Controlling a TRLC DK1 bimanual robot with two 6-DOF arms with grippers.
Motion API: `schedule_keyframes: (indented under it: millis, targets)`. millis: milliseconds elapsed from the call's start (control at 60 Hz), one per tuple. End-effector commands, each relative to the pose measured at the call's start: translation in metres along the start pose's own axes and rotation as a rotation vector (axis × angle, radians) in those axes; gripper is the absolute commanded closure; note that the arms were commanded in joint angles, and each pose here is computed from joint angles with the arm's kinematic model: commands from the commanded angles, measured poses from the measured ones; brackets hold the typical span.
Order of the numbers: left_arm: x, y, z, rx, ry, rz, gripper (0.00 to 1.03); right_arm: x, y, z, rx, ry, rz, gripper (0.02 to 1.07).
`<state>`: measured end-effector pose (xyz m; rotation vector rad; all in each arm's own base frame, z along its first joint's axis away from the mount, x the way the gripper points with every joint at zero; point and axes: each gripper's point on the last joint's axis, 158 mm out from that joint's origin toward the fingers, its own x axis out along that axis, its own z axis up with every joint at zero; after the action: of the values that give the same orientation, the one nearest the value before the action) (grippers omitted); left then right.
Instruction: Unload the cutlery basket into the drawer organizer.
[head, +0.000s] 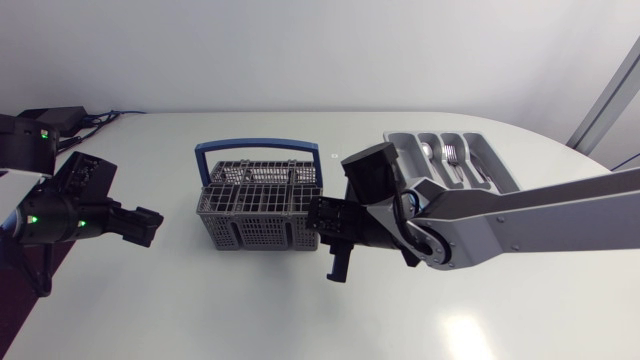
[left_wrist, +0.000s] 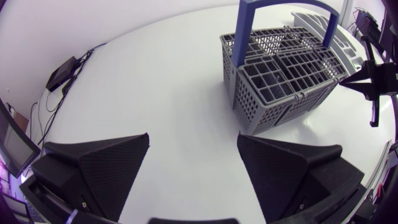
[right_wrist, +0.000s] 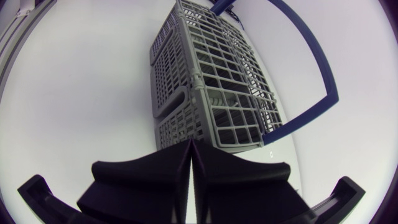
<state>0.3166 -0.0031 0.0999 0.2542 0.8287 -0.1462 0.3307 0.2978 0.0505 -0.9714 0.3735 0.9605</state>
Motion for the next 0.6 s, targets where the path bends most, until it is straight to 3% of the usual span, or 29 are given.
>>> schedule_keyframes:
  millis: [0,183,350,583]
  targets:
    - [0.002,-0.002,-0.006,0.021,0.007,-0.006,0.04,0.005,-0.008,-0.002,0.003,0.001,-0.02,1.01]
    - [0.002,-0.004,-0.004,0.024,0.0,-0.009,0.04,0.001,-0.003,-0.002,0.004,-0.003,-0.014,1.01]
    - [-0.003,-0.002,-0.002,0.021,-0.013,-0.008,0.04,-0.027,0.008,0.007,-0.011,-0.017,-0.018,1.01]
    - [-0.012,0.002,0.007,0.002,-0.053,-0.01,0.04,-0.073,-0.047,-0.03,0.106,0.027,-0.177,0.99]
